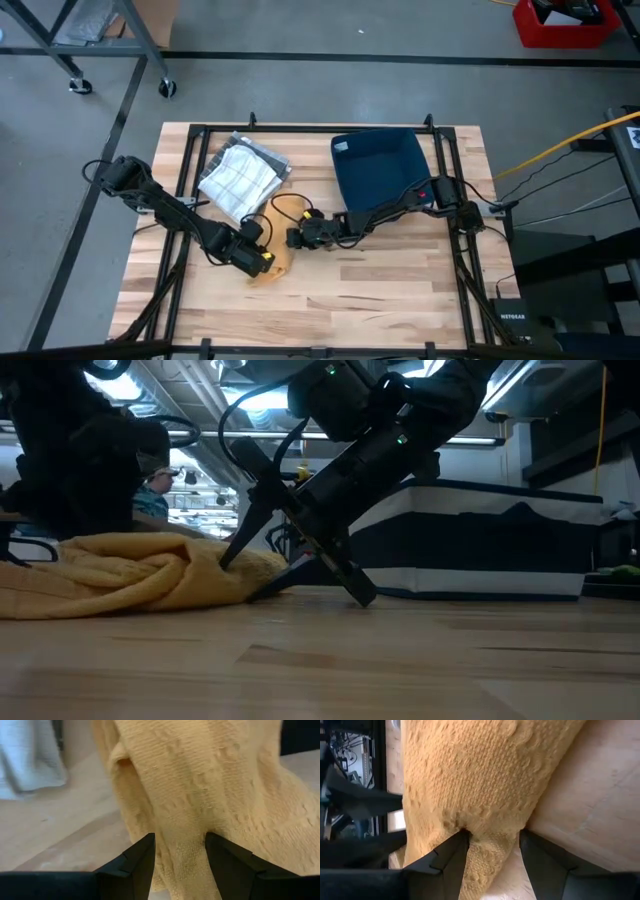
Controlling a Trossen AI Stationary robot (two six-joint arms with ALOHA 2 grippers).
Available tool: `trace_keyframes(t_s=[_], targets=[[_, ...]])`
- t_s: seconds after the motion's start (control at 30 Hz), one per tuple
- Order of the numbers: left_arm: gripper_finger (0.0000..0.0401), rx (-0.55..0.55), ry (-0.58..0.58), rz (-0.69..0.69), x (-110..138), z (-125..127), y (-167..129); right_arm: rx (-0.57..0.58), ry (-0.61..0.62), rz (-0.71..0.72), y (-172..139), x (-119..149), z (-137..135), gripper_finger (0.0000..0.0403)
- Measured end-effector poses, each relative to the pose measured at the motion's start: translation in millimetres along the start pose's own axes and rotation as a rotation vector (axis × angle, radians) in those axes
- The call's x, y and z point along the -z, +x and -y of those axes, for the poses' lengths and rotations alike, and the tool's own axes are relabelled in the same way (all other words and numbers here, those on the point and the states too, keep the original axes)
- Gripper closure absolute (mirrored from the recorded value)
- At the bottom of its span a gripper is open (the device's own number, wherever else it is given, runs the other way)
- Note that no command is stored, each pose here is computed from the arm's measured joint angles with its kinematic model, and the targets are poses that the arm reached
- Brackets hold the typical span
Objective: Fold towel
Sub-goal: Stack the yellow towel on top of the white towel
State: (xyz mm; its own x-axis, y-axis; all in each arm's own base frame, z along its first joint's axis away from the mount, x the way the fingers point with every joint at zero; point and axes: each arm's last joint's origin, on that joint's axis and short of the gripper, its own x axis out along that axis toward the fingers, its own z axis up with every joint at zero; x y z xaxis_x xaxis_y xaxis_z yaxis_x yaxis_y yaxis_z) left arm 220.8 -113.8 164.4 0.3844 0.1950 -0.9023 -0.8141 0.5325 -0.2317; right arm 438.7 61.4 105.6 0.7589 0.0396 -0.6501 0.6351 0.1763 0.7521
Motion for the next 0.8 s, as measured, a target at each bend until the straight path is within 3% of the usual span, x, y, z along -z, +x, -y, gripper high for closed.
trace_keyframes(t_s=[0.6,0.8], targets=[[0.0232,0.033,0.003,0.002,-0.2,3.3,-0.1,0.025,0.054,0.068,6.1,-0.5,7.3,0.0218],[0.0232,0.032,0.003,0.002,-0.2,3.3,-0.1,0.025,0.031,0.090,7.8,-0.7,8.7,0.0268]])
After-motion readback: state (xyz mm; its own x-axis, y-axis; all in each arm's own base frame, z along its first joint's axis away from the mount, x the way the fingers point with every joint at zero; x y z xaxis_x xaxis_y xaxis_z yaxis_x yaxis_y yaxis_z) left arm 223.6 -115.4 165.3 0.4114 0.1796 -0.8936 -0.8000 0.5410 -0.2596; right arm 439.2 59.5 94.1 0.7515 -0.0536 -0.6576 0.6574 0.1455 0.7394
